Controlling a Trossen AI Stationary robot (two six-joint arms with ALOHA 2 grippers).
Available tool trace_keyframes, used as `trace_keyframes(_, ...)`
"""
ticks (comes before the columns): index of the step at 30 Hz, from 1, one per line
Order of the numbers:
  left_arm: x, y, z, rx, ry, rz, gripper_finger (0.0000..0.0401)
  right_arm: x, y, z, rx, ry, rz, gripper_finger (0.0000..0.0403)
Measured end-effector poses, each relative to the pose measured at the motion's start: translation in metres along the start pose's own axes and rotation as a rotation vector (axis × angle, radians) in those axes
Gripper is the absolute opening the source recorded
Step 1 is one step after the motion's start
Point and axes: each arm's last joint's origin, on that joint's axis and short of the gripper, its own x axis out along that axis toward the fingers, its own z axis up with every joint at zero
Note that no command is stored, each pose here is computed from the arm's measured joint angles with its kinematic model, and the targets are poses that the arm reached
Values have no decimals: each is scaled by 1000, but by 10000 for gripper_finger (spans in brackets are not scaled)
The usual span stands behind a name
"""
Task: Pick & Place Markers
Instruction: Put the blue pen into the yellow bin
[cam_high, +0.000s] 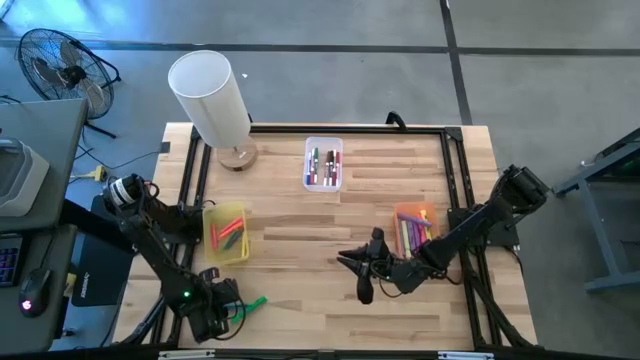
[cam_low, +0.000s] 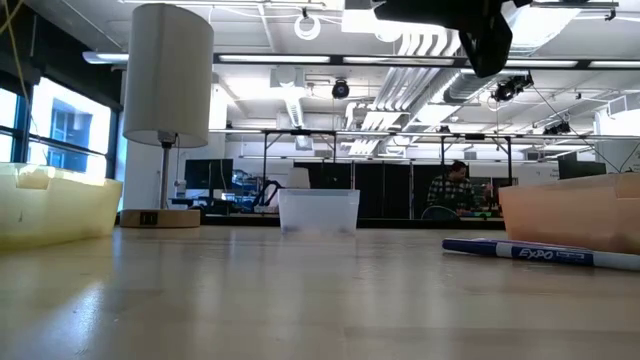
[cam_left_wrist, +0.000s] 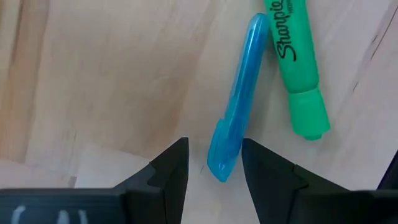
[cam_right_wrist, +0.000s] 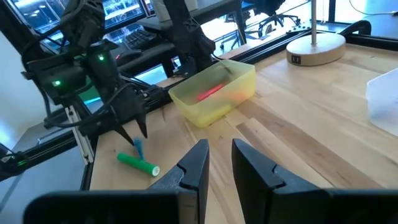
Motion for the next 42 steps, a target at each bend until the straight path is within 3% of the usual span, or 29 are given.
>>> trace_keyframes(11, 9, 6, -3, -10, -1, -26, 142, 0, 0, 0, -1, 4, 6, 59)
trace_keyframes(21, 9, 6, -2, -8, -2, -26, 22, 0, 1, -1, 0, 8, 11, 59)
trace_keyframes(28, 2, 7, -1, -18, -25, -27, 39, -1, 1, -1, -4, 22, 23, 59)
trace_keyframes(35, -34, 14, 6, -54, -106, 5, 26, -1, 1, -1, -4, 30, 34, 59)
trace_keyframes(38, -60, 19, 10, -71, -168, -30, 27, -1, 1, -1, -5, 30, 34, 59)
trace_keyframes(42, -90, 40, 14, -134, -247, -5, 31, -1, 1, -2, -6, 31, 36, 59)
